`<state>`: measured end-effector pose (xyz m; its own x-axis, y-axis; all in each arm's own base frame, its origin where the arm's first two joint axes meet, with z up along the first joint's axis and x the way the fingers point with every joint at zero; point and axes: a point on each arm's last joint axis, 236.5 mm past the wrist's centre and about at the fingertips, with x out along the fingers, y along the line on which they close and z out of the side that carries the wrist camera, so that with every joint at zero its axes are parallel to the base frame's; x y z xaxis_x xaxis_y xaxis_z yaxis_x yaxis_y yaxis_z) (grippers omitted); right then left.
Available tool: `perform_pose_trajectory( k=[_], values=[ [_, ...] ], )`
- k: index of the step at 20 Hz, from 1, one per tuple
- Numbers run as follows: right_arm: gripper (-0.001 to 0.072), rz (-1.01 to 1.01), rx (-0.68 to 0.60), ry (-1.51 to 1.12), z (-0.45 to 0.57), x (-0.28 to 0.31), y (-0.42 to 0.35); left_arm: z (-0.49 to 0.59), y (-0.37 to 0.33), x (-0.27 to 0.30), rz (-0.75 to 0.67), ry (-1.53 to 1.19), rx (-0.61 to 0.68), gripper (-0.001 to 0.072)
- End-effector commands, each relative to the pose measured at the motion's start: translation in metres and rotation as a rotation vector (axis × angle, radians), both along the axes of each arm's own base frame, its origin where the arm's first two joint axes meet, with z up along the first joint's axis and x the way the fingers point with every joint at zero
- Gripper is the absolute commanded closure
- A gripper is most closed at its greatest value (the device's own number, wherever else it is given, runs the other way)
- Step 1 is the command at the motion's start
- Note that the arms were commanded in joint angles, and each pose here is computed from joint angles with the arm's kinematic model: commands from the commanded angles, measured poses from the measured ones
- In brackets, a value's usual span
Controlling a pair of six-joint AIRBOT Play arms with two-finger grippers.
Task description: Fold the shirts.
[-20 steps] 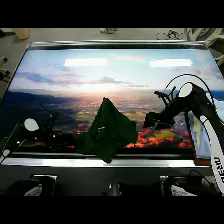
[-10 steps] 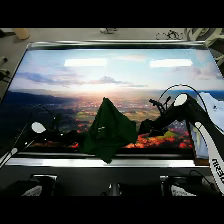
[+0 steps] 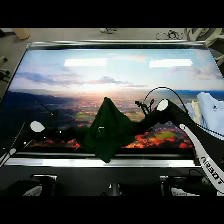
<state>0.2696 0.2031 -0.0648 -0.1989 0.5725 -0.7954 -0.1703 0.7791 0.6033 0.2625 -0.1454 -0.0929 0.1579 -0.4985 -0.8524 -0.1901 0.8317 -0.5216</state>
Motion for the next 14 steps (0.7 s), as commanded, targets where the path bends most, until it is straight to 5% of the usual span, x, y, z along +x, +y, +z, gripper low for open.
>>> perform_pose_trajectory(
  k=[1, 5, 8, 14],
  values=[
    [0.0692, 0.019, -0.037, -0.135, 0.033, 0.030, -0.020, 0.060, 0.015, 0.047, 0.011, -0.211, 0.016, 0.0683],
    [0.0692, -0.165, -0.167, -0.847, 0.257, 0.129, -0.100, 0.326, 0.119, 0.128, 0.191, -0.885, 0.261, 0.0684],
    [0.0692, -0.308, -0.217, -1.423, 0.462, 0.100, -0.134, 0.550, 0.163, 0.067, 0.358, -1.372, 0.401, 0.0684],
    [0.0691, -0.370, -0.253, -1.575, 0.526, 0.018, -0.148, 0.665, 0.162, -0.025, 0.470, -1.656, 0.471, 0.0684]
  ],
)
